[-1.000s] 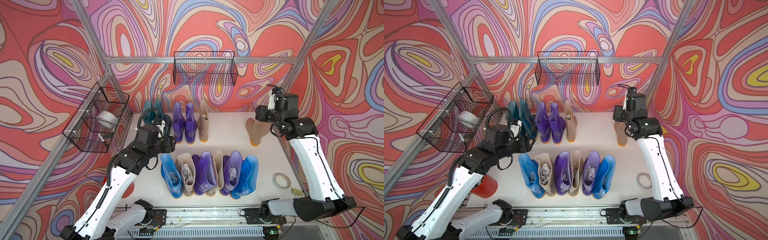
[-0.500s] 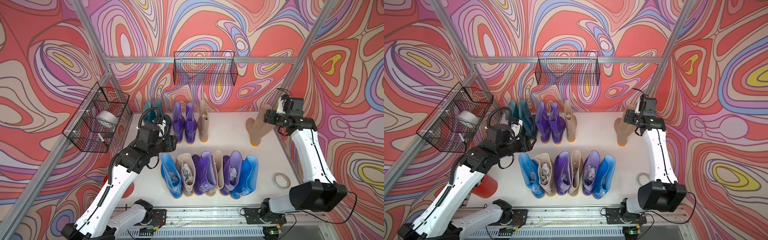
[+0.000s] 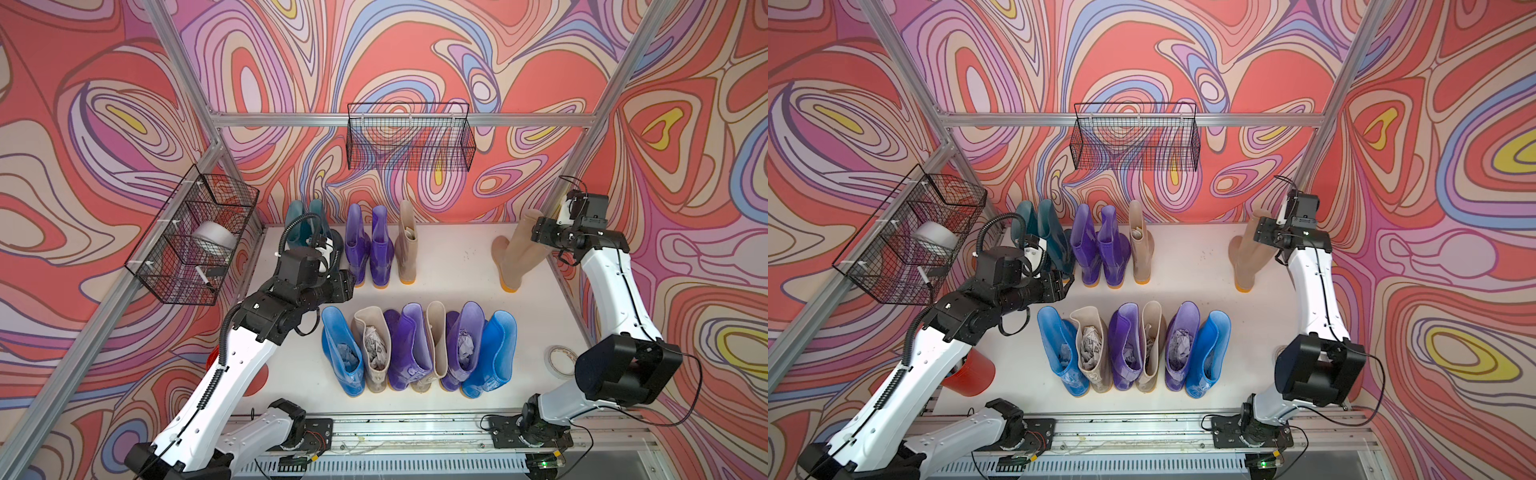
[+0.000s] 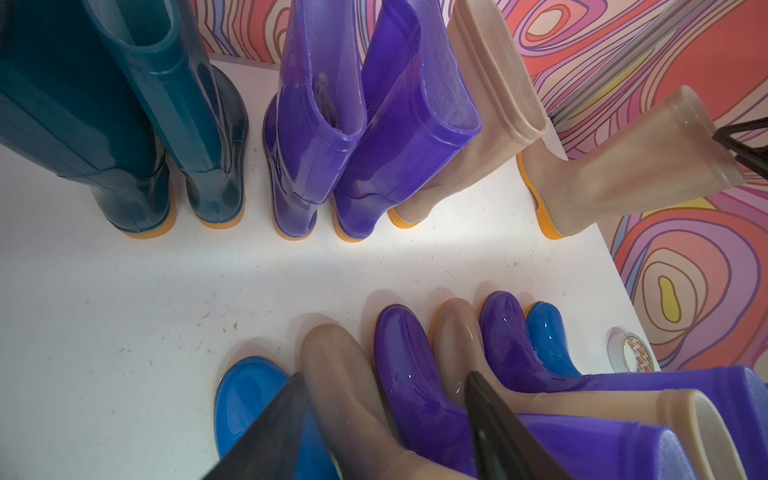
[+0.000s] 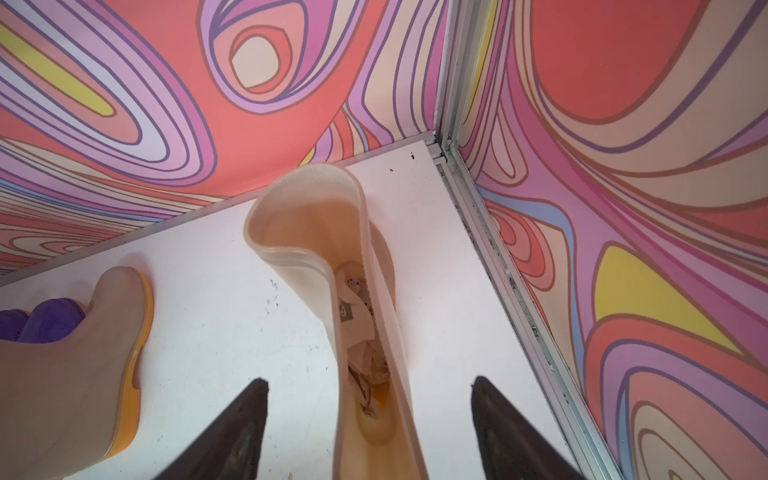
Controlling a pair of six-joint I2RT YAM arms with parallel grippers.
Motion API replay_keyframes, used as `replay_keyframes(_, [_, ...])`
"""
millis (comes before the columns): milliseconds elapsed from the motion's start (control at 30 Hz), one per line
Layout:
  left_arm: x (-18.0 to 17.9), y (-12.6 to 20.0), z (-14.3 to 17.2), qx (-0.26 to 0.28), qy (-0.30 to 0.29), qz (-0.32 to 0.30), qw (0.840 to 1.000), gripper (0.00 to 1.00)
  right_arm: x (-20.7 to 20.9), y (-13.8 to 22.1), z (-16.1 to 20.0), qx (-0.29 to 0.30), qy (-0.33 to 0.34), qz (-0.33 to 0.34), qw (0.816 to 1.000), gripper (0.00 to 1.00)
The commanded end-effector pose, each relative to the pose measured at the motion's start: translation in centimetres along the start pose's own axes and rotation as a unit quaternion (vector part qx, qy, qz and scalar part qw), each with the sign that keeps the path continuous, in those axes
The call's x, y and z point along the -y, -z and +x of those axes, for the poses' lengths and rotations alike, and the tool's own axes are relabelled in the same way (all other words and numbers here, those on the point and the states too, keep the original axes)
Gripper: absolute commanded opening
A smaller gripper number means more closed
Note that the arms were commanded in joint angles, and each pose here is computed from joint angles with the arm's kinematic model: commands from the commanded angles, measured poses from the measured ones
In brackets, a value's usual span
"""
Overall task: Match and arrange rain boots in pairs
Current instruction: Pick up the rain boot at the center of the board.
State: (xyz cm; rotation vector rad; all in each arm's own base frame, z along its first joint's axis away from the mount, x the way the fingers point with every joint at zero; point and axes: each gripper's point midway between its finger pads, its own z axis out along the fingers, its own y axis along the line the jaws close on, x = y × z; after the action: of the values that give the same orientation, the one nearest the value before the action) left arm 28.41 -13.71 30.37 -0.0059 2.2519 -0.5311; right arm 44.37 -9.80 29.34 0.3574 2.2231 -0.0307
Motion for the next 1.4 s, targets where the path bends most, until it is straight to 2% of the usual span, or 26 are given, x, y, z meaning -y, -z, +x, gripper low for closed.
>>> replay_keyframes(0, [0.3,-0.2,0.0,0.001,0.001,0.006,1.0,0.63,-0.3,-0.6,-1.2,0.014,0.002,-0.017,1.0,0.78])
replay_keyframes(200, [0.2,-0.4,0.3,-0.002,-0.001,0.004,1.0,0.63,-0.8,-2.2,-1.6,0.013,0.003,-0.035,0.999,0.75])
replay_keyframes(367, [0.0,-0.5,0.4,-0.004,-0.003,0.002,1.0,0.63,-0.8,-3.7,-1.7,0.001,0.004,-0.038,0.999,0.67])
replay_keyframes(500, [-0.1,-0.4,0.4,-0.004,-0.007,-0.002,1.0,0.63,-0.9,-4.4,-1.4,-0.004,0.003,-0.042,0.999,0.55])
replay_keyframes(633, [-0.3,-0.2,0.2,-0.004,-0.013,-0.01,1.0,0.63,-1.3,-4.5,-1.2,-0.009,0.0,-0.054,0.998,0.31])
replay_keyframes(800, [-0.1,-0.3,0.3,-0.003,-0.012,-0.005,1.0,0.63,-1.8,-4.0,-1.2,-0.01,0.0,-0.066,0.998,0.14])
replay_keyframes(1000, [-0.1,-0.6,0.4,-0.007,-0.01,-0.002,1.0,0.63,-3.6,-3.2,-1.4,-0.006,-0.014,-0.116,0.993,0.1])
replay_keyframes(1100, [0.0,-0.6,0.4,-0.007,-0.008,-0.001,1.0,0.63,-4.3,-2.2,-1.9,0.001,-0.012,-0.126,0.992,0.05])
replay_keyframes(1367, [0.0,-0.4,0.2,-0.001,-0.009,0.001,1.0,0.63,-7.3,1.4,-4.0,0.032,0.01,-0.155,0.987,0.01])
